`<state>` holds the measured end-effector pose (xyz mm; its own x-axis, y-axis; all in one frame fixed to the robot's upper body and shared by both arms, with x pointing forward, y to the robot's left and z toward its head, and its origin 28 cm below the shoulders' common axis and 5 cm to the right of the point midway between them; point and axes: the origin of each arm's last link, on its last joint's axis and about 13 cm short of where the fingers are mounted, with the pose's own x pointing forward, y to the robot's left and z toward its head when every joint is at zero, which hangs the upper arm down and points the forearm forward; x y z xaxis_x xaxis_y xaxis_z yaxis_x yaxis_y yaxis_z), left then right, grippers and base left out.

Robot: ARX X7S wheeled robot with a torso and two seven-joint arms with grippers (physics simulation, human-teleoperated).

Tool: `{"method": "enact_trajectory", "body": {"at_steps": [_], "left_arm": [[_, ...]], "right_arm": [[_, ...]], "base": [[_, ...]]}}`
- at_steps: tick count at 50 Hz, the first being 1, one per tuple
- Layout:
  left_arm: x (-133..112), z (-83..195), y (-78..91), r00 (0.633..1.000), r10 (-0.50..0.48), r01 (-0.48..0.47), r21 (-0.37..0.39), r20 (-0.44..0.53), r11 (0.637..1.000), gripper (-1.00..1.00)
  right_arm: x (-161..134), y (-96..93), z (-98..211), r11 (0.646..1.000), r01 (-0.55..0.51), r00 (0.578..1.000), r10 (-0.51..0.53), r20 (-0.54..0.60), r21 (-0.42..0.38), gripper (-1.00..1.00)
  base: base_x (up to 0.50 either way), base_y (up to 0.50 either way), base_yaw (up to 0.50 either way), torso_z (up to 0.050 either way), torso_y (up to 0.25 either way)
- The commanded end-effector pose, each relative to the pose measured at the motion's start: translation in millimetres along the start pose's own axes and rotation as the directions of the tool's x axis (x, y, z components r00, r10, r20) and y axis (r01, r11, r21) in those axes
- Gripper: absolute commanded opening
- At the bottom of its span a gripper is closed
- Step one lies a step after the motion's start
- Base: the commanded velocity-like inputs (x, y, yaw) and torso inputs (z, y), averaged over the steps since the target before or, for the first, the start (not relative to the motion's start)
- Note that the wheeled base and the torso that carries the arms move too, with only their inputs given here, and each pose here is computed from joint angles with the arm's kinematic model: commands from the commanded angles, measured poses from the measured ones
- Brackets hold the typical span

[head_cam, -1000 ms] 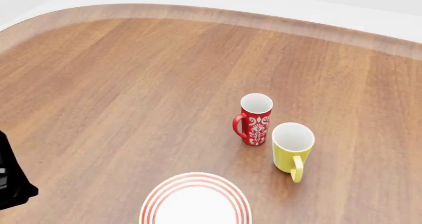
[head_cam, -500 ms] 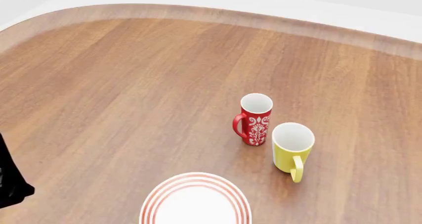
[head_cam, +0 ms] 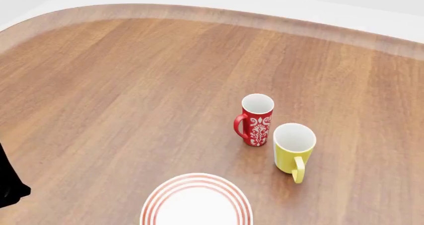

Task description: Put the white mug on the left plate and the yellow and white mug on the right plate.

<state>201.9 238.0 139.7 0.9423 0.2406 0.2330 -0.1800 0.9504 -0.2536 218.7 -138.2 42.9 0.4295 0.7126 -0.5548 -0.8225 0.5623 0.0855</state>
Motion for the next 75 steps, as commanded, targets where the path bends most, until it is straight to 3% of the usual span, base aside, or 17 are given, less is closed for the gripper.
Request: {"method": "enact_trajectory", "body": {"at_steps": [1, 57, 58, 67, 75], "left_arm": [[-1, 0, 0.3, 1.0, 0.0, 0.0, 0.003, -0.001, 1.0, 1.0], [-2, 4, 2.4, 1.0, 0.011, -0.011, -0.002, 0.006, 1.0, 1.0], [-2, 4, 2.6, 1.0, 0.012, -0.012, -0.003, 0.006, 1.0, 1.0], [-2, 4, 2.4, 1.0, 0.015, -0.015, -0.002, 0.005, 1.0, 1.0], [-1, 3, 2.0, 1.0, 0.013, -0.013, -0.002, 0.004, 1.0, 1.0]], "right_arm": [[4, -0.8, -1, 1.0, -0.013, 1.0, 0.013, -0.019, -0.007, 1.0], [35, -9.3, -12, 0.997, -0.071, 0.993, 0.07, -0.099, -0.001, 1.0], [34, -8.7, -12, 0.997, -0.073, 0.992, 0.073, -0.099, -0.002, -1.0], [30, -8.6, -10, 0.998, -0.057, 0.994, 0.057, -0.09, -0.005, -1.0], [21, -6.3, 2, 0.997, -0.056, 0.996, 0.052, -0.079, -0.056, -1.0]], "base": [[0.0, 0.0, 0.0, 0.0, 0.0], [0.0, 0.0, 0.0, 0.0, 0.0], [0.0, 0.0, 0.0, 0.0, 0.0], [0.0, 0.0, 0.0, 0.0, 0.0], [0.0, 0.0, 0.0, 0.0, 0.0]]}}
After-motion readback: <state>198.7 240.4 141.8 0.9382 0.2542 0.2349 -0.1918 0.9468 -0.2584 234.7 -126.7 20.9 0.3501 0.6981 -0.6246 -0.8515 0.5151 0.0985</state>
